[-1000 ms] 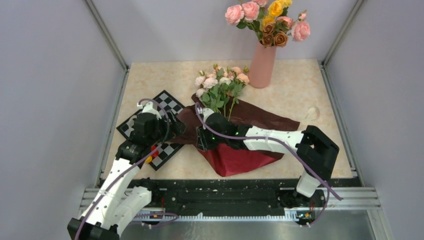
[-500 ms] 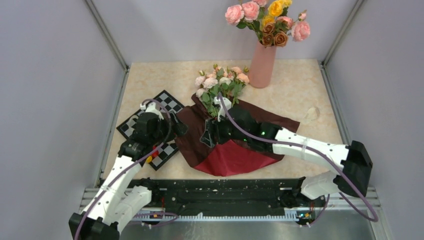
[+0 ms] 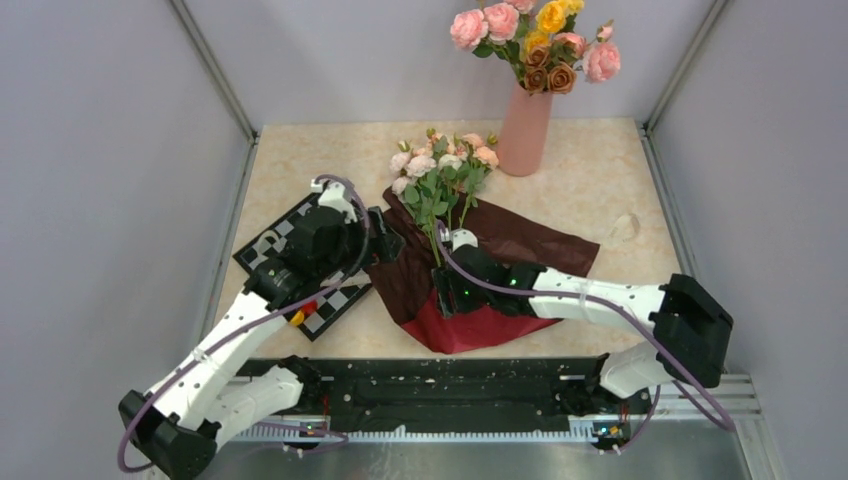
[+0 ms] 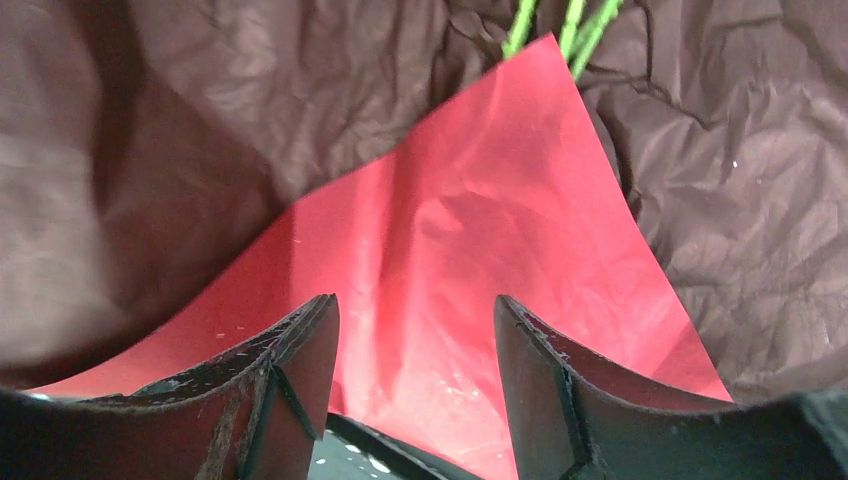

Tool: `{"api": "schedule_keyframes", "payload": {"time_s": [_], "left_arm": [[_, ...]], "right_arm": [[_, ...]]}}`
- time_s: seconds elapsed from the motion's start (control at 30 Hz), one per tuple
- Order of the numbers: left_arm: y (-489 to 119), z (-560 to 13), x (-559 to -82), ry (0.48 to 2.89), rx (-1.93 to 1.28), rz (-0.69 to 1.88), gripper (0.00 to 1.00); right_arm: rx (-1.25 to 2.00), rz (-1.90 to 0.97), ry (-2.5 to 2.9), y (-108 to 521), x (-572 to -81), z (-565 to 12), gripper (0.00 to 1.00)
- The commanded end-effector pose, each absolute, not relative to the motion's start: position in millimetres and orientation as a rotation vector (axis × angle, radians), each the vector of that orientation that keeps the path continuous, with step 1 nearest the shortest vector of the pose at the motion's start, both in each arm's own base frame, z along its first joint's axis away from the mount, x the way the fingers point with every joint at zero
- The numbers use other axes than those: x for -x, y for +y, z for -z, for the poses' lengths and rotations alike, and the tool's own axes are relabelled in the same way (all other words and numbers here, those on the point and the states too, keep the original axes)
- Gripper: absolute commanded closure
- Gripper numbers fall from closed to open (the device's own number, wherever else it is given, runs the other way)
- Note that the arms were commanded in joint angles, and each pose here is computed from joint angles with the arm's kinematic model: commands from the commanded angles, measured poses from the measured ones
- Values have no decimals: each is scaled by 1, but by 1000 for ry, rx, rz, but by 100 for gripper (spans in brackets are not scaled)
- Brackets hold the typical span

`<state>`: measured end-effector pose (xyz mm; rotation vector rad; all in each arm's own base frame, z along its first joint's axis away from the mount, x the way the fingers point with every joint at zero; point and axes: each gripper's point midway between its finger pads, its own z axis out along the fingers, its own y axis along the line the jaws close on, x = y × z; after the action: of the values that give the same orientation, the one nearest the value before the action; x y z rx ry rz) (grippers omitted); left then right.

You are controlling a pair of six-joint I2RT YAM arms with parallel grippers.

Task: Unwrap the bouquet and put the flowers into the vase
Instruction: Unfold the wrapping paper at the center of the board.

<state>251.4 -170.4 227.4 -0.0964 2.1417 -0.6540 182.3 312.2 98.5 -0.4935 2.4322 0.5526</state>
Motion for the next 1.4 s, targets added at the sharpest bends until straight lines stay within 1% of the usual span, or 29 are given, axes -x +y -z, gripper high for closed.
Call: {"api": "schedule_keyframes", "payload": {"time_s": [0.0,0.13,0.23,0.3,0.43,0.53,0.73,0.97,1.13,1.27,1.37], "left_arm": [[-192,-236,-258,2127,48,646,2],[-214,-244,-254,2111,9,688,2],[-220,-261,-253,2068,-2,693,1],[-221,-261,-256,2043,-5,705,1],[-235,-231,-255,2075,23,779,1],[-245,-200,-252,2143,65,833,1],[-255,-160,-254,2196,123,861,1],[-264,-118,-256,2293,117,844,1],[-282,-107,-258,2275,69,931,1],[-287,-100,-262,2273,45,934,2],[-282,-81,-261,2306,42,886,2]], "right_arm": [[474,-488,2439,308,-187,-83,41],[468,-474,2462,306,-185,-66,41],[453,-462,2481,304,-184,-53,41],[445,-455,2494,304,-183,-46,42],[413,-411,2526,300,-184,-34,48],[405,-394,2539,299,-183,-30,50],[396,-396,2549,298,-182,-25,51],[400,-400,2559,299,-180,-21,52],[397,-403,2564,300,-180,-19,53],[400,-400,2570,301,-179,-17,53],[400,-394,2574,300,-179,-15,53]]}}
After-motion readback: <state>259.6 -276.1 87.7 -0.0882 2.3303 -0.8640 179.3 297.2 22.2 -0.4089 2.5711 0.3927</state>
